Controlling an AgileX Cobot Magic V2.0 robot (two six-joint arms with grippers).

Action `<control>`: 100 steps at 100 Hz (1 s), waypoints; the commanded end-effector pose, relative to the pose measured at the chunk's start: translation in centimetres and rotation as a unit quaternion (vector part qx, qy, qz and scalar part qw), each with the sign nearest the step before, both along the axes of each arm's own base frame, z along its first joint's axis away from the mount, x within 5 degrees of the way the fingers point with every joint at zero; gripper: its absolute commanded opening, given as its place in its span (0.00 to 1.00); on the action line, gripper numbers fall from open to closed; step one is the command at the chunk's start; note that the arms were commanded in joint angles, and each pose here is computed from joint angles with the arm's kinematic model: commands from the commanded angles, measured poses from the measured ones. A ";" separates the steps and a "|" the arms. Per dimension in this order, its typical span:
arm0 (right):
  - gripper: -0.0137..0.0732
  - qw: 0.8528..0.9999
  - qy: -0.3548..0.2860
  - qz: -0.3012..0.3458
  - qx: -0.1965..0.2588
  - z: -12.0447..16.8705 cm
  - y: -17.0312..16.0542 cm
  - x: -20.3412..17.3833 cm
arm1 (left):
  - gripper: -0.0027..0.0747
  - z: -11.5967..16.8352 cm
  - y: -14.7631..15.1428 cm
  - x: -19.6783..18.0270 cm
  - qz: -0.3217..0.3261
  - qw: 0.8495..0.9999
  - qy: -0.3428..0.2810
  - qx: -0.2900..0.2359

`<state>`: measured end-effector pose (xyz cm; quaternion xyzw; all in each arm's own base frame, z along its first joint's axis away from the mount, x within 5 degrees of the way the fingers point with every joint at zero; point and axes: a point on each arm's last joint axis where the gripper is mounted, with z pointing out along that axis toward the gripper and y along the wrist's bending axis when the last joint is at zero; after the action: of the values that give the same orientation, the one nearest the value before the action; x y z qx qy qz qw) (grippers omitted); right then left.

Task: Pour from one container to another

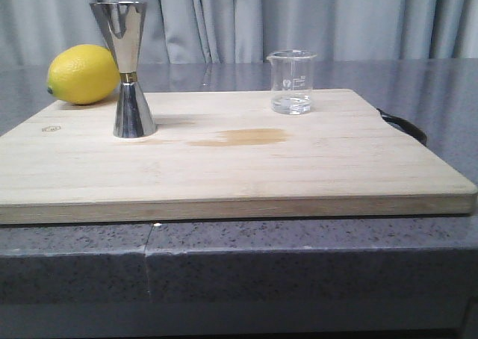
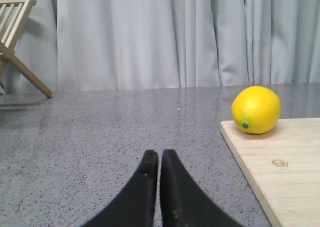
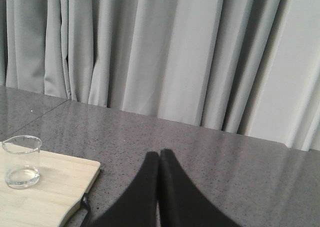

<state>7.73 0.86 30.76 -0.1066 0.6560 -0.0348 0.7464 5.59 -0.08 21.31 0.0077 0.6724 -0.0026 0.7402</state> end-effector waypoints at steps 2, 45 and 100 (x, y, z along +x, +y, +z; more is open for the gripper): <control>0.07 1.000 -0.023 0.015 0.000 1.1 0.3 -0.1 | 0.01 -0.4 -0.1 -0.1 -0.006 0.999 -0.036 -0.003; 0.07 1.000 -0.023 0.015 0.000 1.1 0.3 -0.1 | 0.01 -0.4 -0.1 -0.1 -0.007 0.999 -0.035 -0.013; 0.07 1.000 -0.024 0.016 0.000 1.1 0.3 -0.1 | 0.01 -0.4 -0.1 -0.1 -0.007 0.999 -0.035 -0.013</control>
<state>7.73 0.86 30.76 -0.1061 0.6560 -0.0342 0.7464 5.58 -0.11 21.32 0.0067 0.6718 -0.0067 0.7406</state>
